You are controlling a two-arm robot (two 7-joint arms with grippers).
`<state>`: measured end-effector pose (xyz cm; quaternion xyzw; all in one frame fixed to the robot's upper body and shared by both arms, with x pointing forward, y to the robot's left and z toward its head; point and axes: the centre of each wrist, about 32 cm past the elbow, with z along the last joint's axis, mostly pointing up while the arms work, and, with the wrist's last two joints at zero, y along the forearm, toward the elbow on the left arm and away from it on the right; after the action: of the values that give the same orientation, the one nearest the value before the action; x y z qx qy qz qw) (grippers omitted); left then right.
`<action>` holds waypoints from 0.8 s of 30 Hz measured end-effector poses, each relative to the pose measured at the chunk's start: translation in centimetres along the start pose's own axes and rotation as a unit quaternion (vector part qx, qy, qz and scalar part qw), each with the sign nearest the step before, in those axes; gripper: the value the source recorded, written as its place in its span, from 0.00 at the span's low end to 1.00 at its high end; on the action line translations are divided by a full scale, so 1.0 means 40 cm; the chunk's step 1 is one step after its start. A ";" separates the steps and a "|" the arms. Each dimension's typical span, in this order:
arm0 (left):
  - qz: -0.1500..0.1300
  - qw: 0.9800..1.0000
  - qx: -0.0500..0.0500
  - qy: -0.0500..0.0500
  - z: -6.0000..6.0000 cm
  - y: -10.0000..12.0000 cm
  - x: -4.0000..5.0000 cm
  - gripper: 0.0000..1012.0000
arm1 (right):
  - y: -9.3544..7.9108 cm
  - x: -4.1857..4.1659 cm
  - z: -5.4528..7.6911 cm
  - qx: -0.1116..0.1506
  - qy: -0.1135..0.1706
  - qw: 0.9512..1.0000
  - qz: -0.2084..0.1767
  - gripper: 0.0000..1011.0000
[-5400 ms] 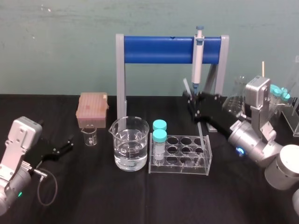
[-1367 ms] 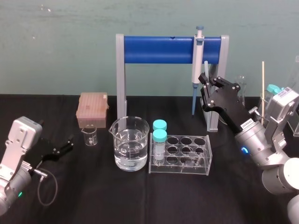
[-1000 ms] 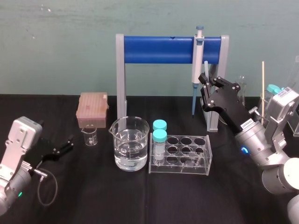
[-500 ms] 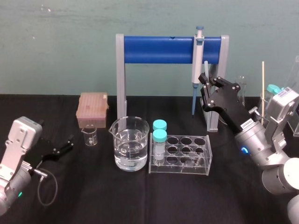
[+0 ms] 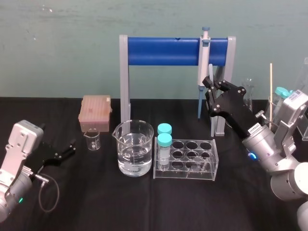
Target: Pick up the stirring rod with one hand, then place it down.
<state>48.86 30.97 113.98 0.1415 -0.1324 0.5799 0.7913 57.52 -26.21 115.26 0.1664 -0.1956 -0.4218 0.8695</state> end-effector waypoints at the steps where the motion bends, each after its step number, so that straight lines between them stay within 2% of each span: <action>1: 0.000 1.000 0.000 0.000 0.000 0.000 0.000 0.99 | -0.002 0.000 0.002 -0.001 0.003 1.000 0.004 0.07; 13: 0.000 1.000 0.000 0.000 0.000 0.000 0.000 0.99 | -0.021 -0.007 -0.002 -0.019 0.025 0.999 0.036 0.07; 24: 0.000 1.000 0.000 0.000 0.000 0.000 0.000 0.99 | -0.021 -0.005 -0.020 -0.030 0.045 0.998 0.044 0.07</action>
<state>48.86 30.97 113.98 0.1415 -0.1324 0.5799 0.7913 57.23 -26.42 114.13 0.1503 -0.1510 -0.3805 0.8999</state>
